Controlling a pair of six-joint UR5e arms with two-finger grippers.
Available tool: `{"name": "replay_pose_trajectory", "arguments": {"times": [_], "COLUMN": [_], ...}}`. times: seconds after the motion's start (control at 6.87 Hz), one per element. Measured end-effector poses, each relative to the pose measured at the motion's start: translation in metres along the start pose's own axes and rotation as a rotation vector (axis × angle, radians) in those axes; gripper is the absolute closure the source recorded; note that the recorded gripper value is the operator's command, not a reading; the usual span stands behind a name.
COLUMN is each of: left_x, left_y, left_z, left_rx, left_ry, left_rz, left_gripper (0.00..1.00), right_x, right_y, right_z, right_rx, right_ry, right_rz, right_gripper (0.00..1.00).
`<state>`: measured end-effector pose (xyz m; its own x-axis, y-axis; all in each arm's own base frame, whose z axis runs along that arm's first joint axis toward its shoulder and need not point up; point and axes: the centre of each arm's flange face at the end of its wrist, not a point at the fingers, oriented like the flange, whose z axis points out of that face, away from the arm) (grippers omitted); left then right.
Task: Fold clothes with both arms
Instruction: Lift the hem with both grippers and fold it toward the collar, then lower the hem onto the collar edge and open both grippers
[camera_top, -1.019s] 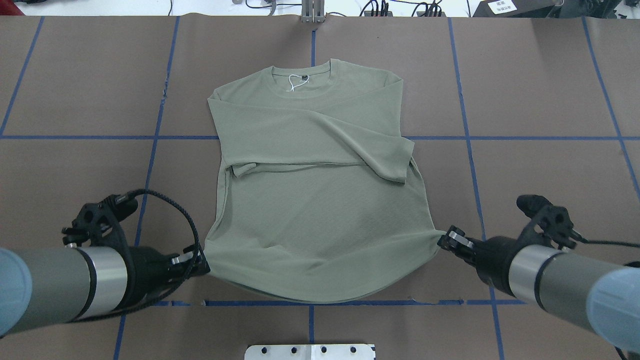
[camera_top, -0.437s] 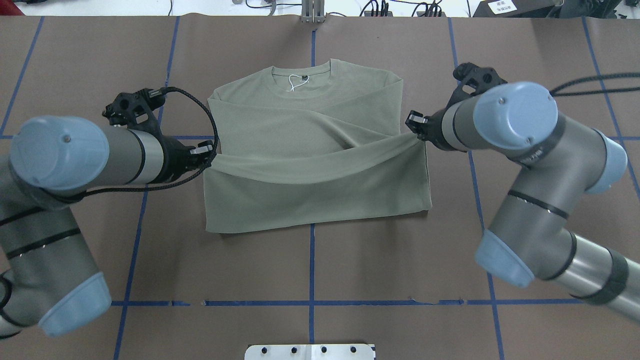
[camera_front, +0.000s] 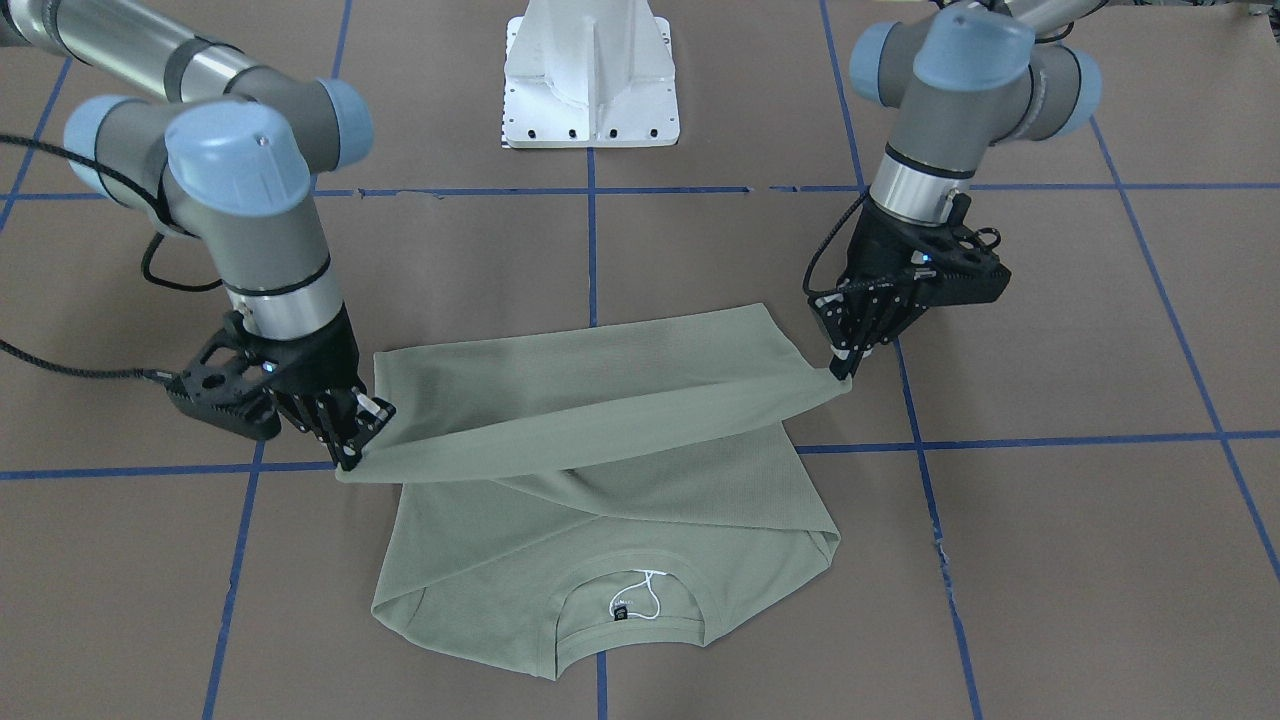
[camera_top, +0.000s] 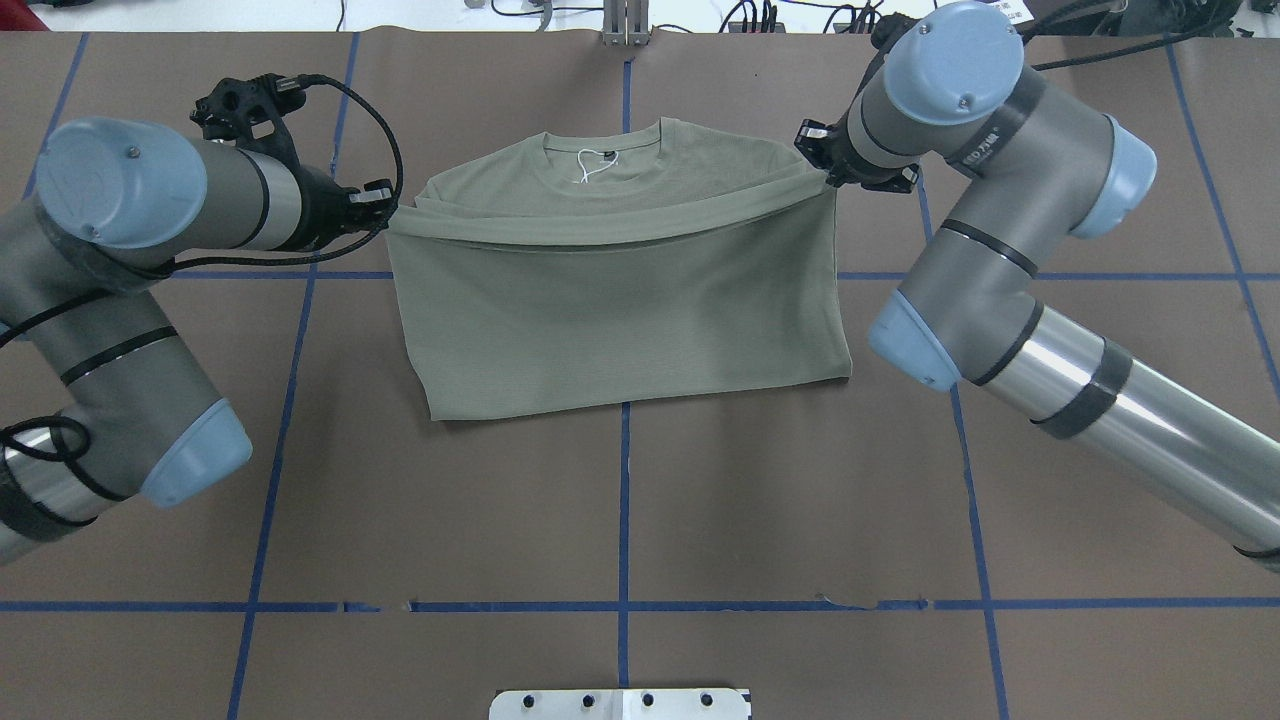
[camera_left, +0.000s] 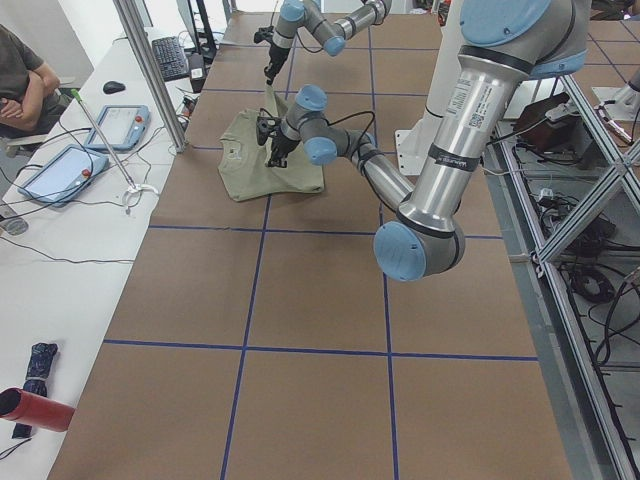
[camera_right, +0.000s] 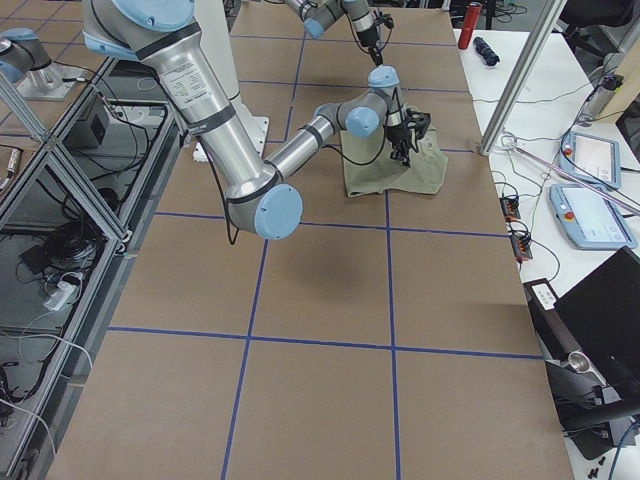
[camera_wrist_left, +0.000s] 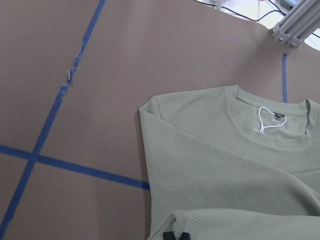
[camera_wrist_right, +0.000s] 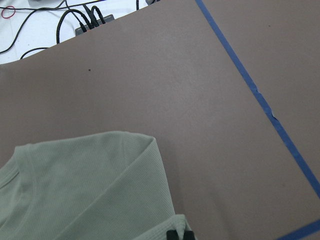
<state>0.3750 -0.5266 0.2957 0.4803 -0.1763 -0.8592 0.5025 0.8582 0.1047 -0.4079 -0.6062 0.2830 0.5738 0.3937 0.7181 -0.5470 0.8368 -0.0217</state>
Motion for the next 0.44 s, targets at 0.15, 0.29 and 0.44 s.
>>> {"name": "replay_pose_trajectory", "arguments": {"times": [0.15, 0.29, 0.44], "left_x": [-0.001, -0.003, -0.011], "left_y": [-0.012, -0.019, -0.022], "left_z": [0.032, 0.062, 0.089], "left_rx": [0.009, 0.016, 0.021], "left_ry": [0.003, 0.015, 0.026], "left_rz": [-0.001, -0.001, 0.000], "left_gripper": [1.00, 1.00, 1.00], "right_x": [-0.012, -0.023, -0.027], "right_y": [-0.011, -0.017, -0.021], "right_z": [0.025, 0.044, 0.060], "right_rx": [0.000, -0.002, -0.003], "right_ry": [0.013, 0.032, 0.043], "right_rz": [0.001, 0.004, 0.004], "right_gripper": [1.00, 1.00, 1.00]}}
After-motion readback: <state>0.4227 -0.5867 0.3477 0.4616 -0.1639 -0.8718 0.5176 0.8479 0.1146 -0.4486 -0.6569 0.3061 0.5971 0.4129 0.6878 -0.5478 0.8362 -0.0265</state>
